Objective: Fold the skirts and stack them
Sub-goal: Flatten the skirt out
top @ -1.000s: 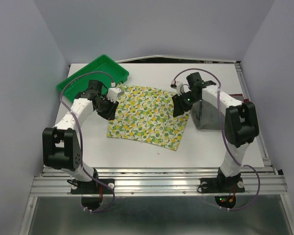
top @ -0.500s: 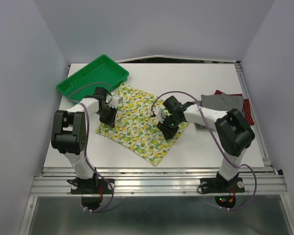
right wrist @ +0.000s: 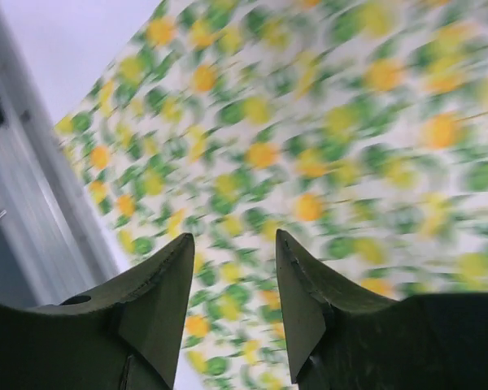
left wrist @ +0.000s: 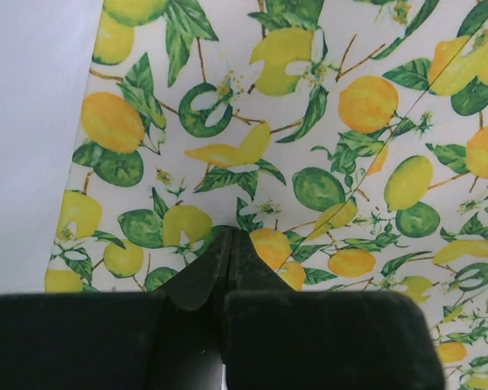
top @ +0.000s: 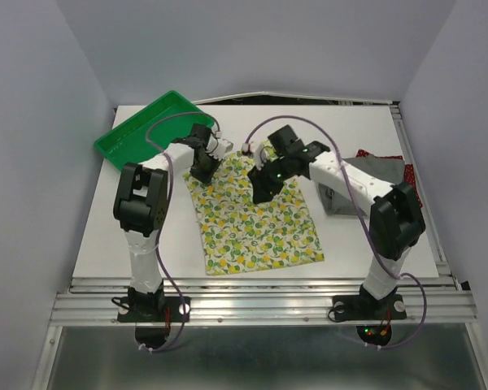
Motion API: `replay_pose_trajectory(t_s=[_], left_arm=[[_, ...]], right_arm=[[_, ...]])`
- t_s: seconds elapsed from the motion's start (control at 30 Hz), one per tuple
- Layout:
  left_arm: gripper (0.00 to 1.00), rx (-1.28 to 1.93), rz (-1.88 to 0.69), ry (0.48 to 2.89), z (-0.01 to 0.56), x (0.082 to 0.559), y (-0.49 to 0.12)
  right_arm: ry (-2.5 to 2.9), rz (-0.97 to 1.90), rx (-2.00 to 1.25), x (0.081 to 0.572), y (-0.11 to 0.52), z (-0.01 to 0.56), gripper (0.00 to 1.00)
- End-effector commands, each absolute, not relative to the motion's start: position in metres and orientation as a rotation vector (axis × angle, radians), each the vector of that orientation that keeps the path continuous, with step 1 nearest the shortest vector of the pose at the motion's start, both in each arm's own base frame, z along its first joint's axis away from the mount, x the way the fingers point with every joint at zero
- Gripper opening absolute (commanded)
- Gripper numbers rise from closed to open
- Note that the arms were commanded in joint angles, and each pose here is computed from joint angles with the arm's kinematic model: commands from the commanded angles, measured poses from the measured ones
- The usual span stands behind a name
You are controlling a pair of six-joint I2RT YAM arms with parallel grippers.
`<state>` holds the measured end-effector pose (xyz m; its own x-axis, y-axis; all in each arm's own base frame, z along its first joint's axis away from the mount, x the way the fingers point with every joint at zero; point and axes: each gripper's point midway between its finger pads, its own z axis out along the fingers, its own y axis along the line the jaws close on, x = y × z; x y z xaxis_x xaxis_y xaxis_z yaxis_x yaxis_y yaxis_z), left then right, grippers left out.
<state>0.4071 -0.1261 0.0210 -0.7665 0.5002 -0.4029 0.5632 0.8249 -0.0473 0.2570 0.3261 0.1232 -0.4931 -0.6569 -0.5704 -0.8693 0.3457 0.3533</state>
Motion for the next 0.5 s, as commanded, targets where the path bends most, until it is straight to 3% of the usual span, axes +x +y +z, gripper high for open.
replay_pose_trajectory(t_s=[0.0, 0.17, 0.3, 0.47], left_arm=[[0.07, 0.963, -0.166, 2.629, -0.008, 0.409, -0.151], [0.08, 0.973, -0.194, 2.579, 0.007, 0.425, -0.161], [0.18, 1.141, -0.285, 2.488, 0.029, 0.423, -0.172], [0.31, 1.204, -0.375, 2.381, 0.067, 0.429, -0.181]], right_arm=[[2.253, 0.698, -1.134, 0.352, 0.276, 0.137, 0.5], [2.347, 0.607, -1.201, 0.35, 0.257, 0.075, 0.48], [2.408, 0.597, -1.22, 0.335, 0.246, 0.037, 0.48], [2.488, 0.648, -1.333, 0.278, 0.244, 0.008, 0.49]])
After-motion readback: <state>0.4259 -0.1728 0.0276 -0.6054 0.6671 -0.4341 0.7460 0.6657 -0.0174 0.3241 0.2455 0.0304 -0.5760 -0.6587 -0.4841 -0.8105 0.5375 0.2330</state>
